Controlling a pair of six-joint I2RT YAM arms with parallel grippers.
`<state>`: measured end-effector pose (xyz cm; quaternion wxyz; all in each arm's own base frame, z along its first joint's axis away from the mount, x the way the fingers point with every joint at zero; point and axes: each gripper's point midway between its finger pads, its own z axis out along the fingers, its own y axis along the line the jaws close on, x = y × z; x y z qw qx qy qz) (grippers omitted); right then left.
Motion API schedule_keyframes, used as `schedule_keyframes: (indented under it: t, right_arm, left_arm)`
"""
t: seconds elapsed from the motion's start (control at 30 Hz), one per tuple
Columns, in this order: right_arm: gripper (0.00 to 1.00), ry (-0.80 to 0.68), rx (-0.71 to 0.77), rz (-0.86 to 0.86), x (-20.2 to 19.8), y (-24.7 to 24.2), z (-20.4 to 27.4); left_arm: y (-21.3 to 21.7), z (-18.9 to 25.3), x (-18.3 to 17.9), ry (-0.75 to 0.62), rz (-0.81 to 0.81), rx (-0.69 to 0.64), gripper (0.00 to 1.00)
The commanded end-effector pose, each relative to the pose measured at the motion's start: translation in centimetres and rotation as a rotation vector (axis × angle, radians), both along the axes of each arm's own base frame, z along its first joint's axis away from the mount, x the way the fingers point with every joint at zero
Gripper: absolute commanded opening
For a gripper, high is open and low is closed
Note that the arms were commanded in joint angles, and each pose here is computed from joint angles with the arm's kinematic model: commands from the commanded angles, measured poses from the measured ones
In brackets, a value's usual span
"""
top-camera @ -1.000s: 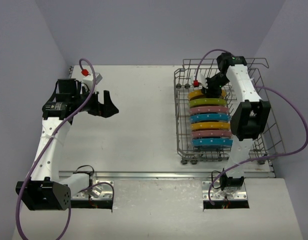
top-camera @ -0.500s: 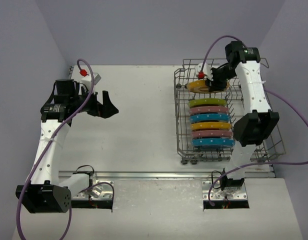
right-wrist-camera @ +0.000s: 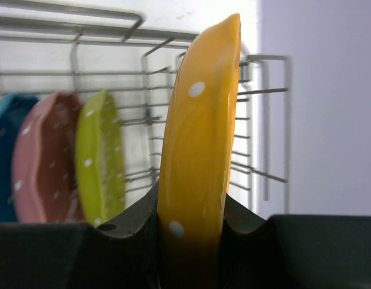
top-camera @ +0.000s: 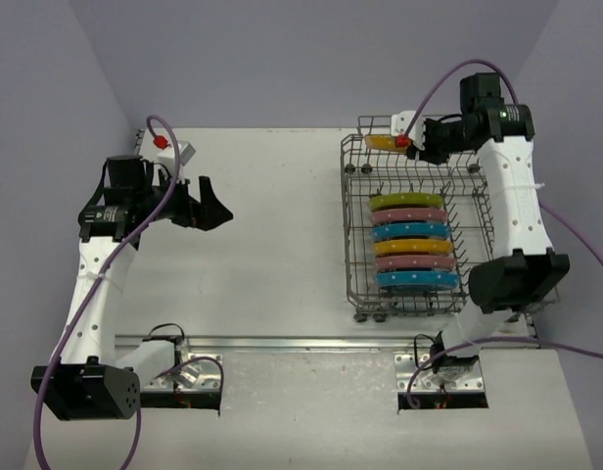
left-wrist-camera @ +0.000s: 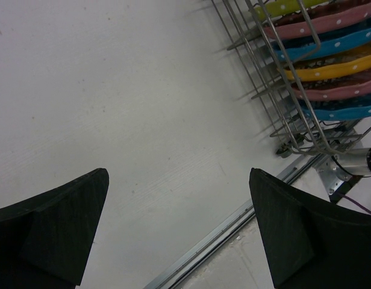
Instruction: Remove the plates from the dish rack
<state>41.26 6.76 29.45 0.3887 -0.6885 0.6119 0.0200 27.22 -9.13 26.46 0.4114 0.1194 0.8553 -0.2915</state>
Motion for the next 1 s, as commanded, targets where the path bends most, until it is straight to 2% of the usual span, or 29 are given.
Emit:
schedule_keyframes:
  t: [0.0, 0.03, 0.1, 0.33, 0.53, 0.67, 0.83, 0.9, 0.97]
  right_arm:
    - [0.0, -0.561, 0.152, 0.022, 0.3, 3.3, 11.9]
    - [0.0, -0.725, 0.138, 0.033, -0.4, 4.0, 14.5]
    - [0.0, -0.828, 0.096, 0.101, -1.4, 6.7, 12.5]
    - [0.0, -1.202, 0.066, 0.277, -5.9, 15.0, 16.8]
    - [0.0, -1.467, 0.06, 0.451, -10.2, 21.5, 17.8]
    - [0.0, -1.576, 0.092, 0.577, -13.2, 25.1, 16.4]
    - [0.0, -1.589, 0.128, 0.668, -15.6, 28.2, 15.1]
    - [0.0, -1.617, 0.149, 0.68, -16.2, 29.0, 15.1]
    - [0.0, -1.631, 0.161, 0.684, -16.6, 30.0, 14.8]
  left_arm:
    - [-0.5, 4.3, 0.6, -0.106, 0.005, -0.061, 1.0]
    - [-0.7, 5.3, 0.7, -0.123, 0.0, -0.076, 1.0]
    - [-1.1, 7.2, 1.0, -0.14, -0.003, -0.116, 1.0]
    - [-3.1, 13.4, 1.7, -0.171, -0.1, -0.262, 0.96]
    - [-4.0, 13.0, 2.2, -0.097, -0.174, -0.336, 0.95]
    - [-4.3, 11.8, 2.3, -0.051, -0.206, -0.359, 0.94]
    - [-4.5, 11.6, 1.6, -0.062, -0.237, -0.358, 0.91]
    - [-4.6, 10.7, 1.3, -0.042, -0.252, -0.37, 0.85]
    - [-5.0, 10.2, 0.7, -0.029, -0.291, -0.394, 0.73]
